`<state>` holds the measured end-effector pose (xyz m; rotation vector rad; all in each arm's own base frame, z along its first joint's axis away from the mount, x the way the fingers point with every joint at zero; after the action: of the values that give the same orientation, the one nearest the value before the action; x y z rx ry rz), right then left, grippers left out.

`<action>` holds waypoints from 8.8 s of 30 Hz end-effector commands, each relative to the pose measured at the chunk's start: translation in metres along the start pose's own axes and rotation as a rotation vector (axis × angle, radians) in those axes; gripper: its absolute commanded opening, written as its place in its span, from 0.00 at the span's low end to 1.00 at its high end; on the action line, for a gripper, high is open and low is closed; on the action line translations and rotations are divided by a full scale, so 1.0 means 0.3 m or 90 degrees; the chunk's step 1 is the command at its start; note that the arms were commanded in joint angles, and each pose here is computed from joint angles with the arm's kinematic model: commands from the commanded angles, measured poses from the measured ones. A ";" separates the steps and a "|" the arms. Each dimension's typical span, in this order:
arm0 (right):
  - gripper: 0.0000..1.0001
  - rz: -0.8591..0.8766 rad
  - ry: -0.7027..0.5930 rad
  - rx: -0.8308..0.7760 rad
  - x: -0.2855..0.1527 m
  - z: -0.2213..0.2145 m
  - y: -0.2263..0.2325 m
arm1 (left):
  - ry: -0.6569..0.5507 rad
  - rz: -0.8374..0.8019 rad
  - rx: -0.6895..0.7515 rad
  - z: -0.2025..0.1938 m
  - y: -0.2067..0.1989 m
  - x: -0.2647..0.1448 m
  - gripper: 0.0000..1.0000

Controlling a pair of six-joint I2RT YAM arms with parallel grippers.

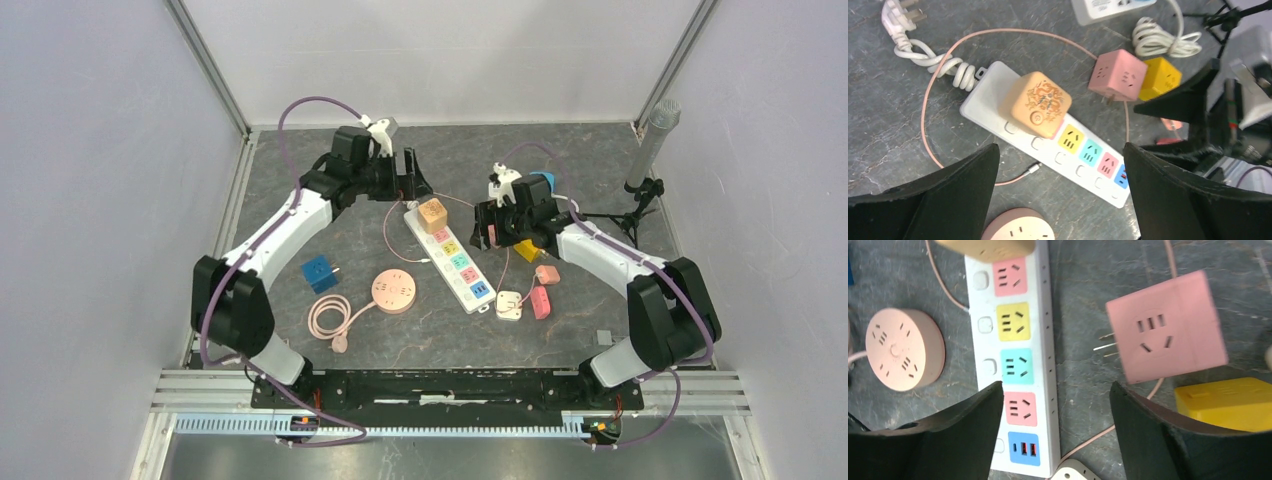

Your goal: Pull the plug off the socket

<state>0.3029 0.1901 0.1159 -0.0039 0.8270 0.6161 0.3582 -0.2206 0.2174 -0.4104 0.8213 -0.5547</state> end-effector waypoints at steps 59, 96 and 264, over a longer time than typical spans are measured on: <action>0.62 -0.074 0.191 -0.155 0.090 -0.265 0.054 | 0.206 0.039 0.356 -0.154 0.128 0.344 0.72; 0.39 -0.057 0.299 -0.183 0.110 -0.398 0.029 | 0.194 0.058 0.304 -0.171 0.077 0.275 0.13; 0.96 -0.409 -0.061 0.112 0.050 0.372 -0.707 | -0.186 0.442 -0.259 0.195 0.694 -0.490 1.00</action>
<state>0.4736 0.0389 0.1162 -0.1033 0.7953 -0.1144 0.3865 0.0254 0.1930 -0.6122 0.8243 0.2898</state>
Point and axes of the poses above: each gripper's point midway between its finger pads, its own x axis out along the fingers, its own y axis along the line the jaws close on, z = x × y, the point moved 4 cm from there along -x, back along the fingers, and after that the axes turned 6 degrees about -x, right-handed, at the moved point
